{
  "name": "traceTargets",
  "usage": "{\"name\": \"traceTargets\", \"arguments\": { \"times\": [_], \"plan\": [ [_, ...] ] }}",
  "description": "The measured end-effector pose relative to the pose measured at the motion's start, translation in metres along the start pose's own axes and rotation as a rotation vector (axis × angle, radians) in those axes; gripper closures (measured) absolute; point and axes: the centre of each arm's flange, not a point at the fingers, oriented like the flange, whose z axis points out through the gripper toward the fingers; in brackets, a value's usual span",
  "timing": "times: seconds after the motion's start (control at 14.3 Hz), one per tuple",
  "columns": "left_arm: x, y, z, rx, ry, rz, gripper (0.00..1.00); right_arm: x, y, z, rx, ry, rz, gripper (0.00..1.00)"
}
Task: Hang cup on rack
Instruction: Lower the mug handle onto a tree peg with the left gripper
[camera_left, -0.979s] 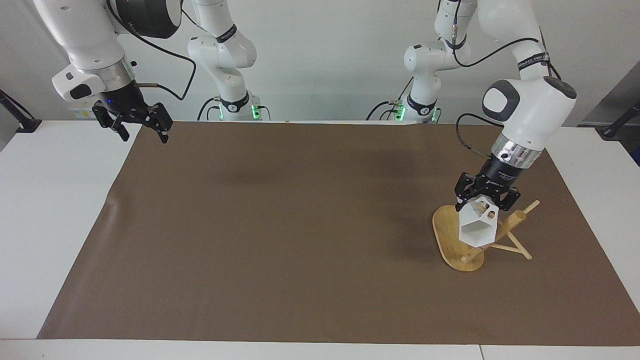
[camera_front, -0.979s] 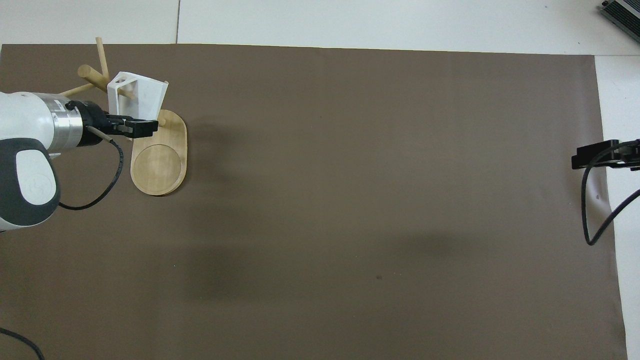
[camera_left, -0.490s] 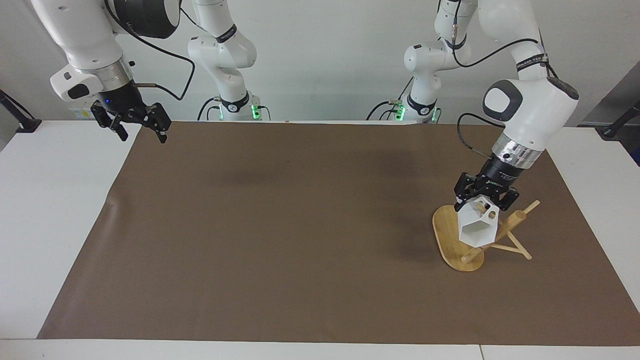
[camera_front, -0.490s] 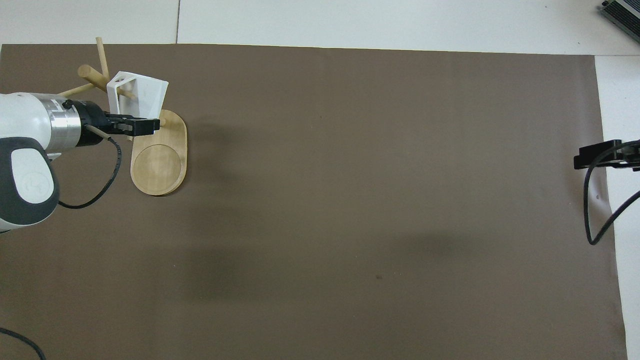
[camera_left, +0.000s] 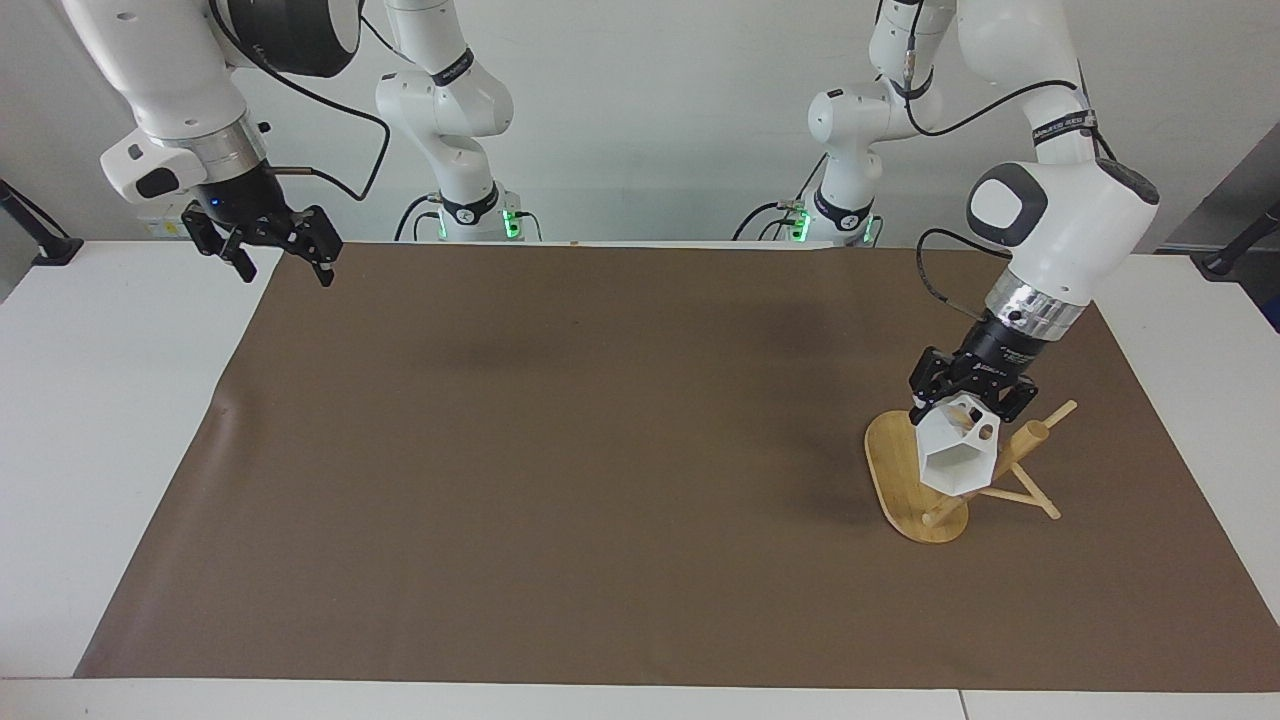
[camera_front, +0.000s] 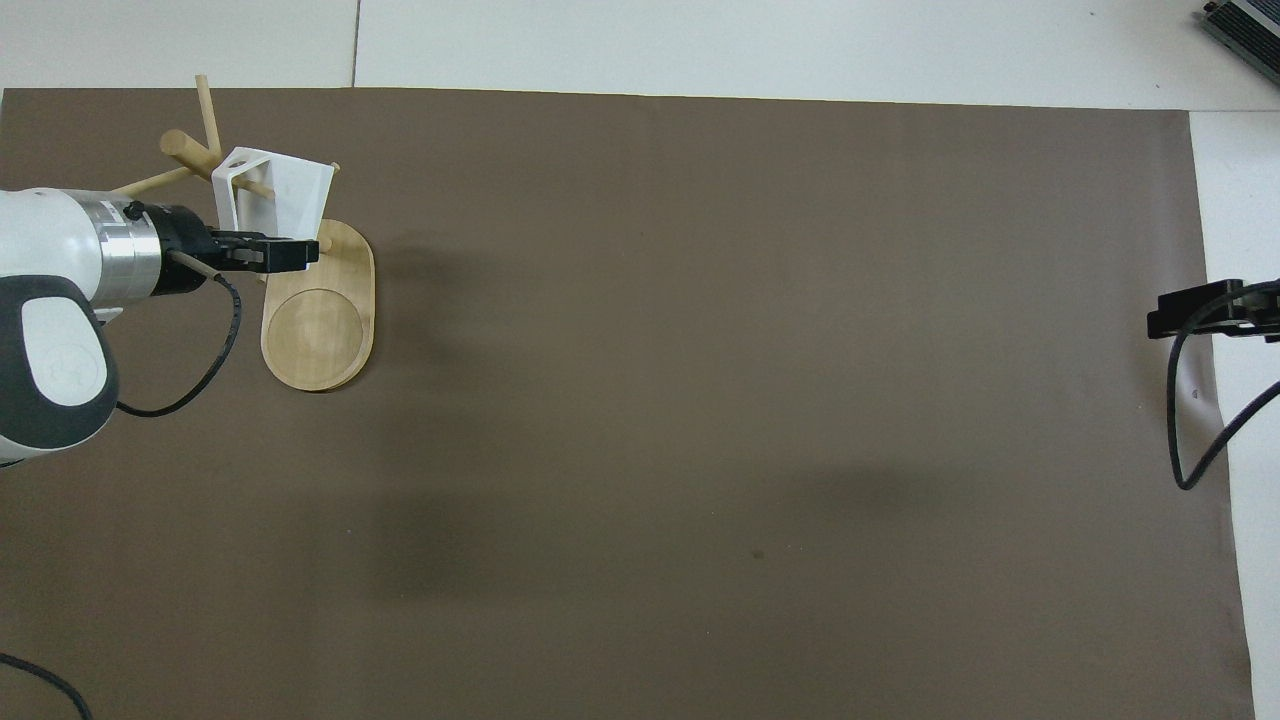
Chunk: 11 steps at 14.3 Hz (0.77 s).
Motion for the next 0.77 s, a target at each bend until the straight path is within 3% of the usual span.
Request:
{"name": "traceTargets", "arguments": {
  "times": [0.77],
  "plan": [
    [0.0037,0.0026,0.0034,0.002,0.010,-0.007,0.28,0.0000,0.0000,0.0000,0.000,0.000,0.000,0.00]
  ]
}}
